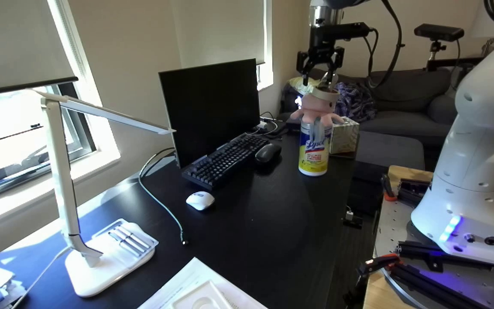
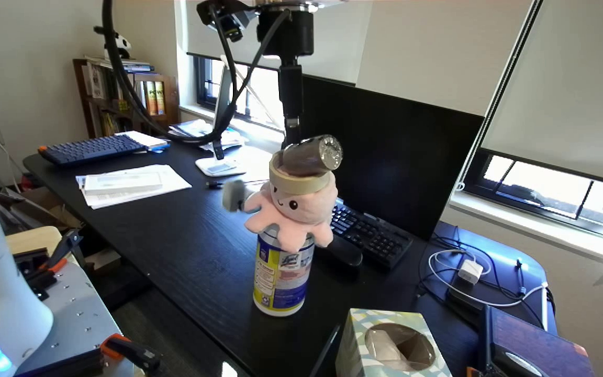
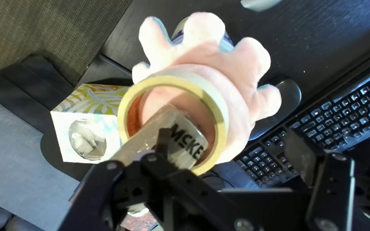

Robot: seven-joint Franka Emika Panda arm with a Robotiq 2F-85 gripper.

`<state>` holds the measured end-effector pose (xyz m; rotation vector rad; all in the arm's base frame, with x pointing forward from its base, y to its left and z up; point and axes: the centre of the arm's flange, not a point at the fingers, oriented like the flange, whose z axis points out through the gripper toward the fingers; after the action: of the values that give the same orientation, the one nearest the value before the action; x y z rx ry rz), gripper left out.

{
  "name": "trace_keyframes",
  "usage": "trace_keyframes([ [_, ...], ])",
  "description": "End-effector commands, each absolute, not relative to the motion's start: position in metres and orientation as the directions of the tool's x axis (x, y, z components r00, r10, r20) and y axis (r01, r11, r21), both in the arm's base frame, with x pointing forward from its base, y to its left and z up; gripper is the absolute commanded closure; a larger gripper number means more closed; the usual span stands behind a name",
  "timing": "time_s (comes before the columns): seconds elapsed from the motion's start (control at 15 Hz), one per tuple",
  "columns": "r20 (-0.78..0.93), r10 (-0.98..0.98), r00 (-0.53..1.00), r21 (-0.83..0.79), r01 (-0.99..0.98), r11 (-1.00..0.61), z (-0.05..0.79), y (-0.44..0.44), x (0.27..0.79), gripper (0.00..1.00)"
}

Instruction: Place the grey object at the top of the stack

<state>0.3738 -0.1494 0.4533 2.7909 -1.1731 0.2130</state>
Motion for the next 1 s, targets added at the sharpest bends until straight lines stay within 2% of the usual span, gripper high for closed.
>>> trace_keyframes([
  [0.0,0.174,-0.677,0.715,0.036,-0.692,-0.721,0.455,-0.147,0.383,0.0],
  [0.47,0.24,-0.621,0.747,0.041,-0.646,-0.762,0.473,-0.118,0.383,0.0],
  [0.73,0.319,-0.495,0.808,0.043,-0.534,-0.844,0.504,-0.072,0.379,0.0],
  [0.93,0.298,-0.385,0.874,0.084,-0.426,-0.901,0.513,-0.025,0.364,0.0],
])
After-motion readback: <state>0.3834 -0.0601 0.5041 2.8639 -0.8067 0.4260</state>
